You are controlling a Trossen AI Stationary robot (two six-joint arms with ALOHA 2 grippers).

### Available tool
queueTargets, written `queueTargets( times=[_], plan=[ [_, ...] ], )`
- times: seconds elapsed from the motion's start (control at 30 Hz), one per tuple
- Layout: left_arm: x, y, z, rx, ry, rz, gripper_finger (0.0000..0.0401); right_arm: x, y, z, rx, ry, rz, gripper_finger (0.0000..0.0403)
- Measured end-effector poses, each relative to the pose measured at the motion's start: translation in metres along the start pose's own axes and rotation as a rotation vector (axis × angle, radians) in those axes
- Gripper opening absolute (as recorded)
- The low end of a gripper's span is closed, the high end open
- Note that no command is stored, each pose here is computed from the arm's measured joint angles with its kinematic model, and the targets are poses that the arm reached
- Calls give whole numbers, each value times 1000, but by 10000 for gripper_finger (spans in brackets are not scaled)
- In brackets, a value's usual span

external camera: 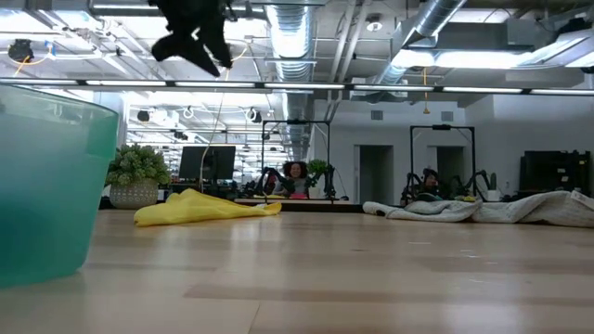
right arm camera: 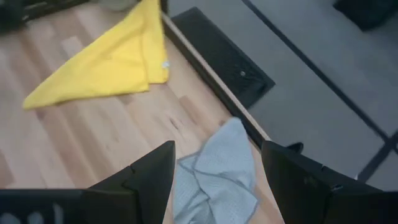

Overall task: Fold microfiber towels
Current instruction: Fold the yellow towel

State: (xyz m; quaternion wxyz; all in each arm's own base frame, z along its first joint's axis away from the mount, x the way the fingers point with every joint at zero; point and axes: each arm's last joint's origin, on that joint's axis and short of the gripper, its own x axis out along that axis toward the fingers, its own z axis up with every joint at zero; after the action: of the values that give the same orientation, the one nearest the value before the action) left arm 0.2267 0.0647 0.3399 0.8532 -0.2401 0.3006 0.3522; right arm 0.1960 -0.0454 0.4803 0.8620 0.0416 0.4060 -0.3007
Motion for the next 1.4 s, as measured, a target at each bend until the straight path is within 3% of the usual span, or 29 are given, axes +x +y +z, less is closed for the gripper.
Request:
queueTargets(
  times=[0.13, 0.33, 0.5, 0.63, 0.8, 1.1, 1.2, 1.3, 1.4],
  plan=[
    [24, 17, 10, 122, 53, 62, 149, 3, -8, 1, 61, 7, -28, 265],
    [93, 12, 9, 305, 162, 89, 149, 7, -18, 4, 145, 5, -65, 265],
    [149, 9, -7, 349, 292, 63, 149, 9, -23, 4, 190, 7, -82, 265],
    [182, 8, -22, 317, 358, 75, 149, 9, -26, 4, 164, 12, -108, 265],
    [211, 2, -29, 222, 334, 14, 149, 11, -33, 4, 102, 23, -129, 265],
    [235, 5, -48, 192, 418, 32, 149, 11, -41, 3, 53, 31, -153, 265],
    [241, 3, -54, 200, 402, 104, 146, 9, -42, 2, 36, 31, -153, 265],
    [245, 5, -55, 168, 412, 113, 128, 9, -42, 2, 29, 31, -152, 265],
    [245, 6, -55, 115, 429, 96, 78, 7, -42, 1, 31, 26, -151, 265]
  ],
)
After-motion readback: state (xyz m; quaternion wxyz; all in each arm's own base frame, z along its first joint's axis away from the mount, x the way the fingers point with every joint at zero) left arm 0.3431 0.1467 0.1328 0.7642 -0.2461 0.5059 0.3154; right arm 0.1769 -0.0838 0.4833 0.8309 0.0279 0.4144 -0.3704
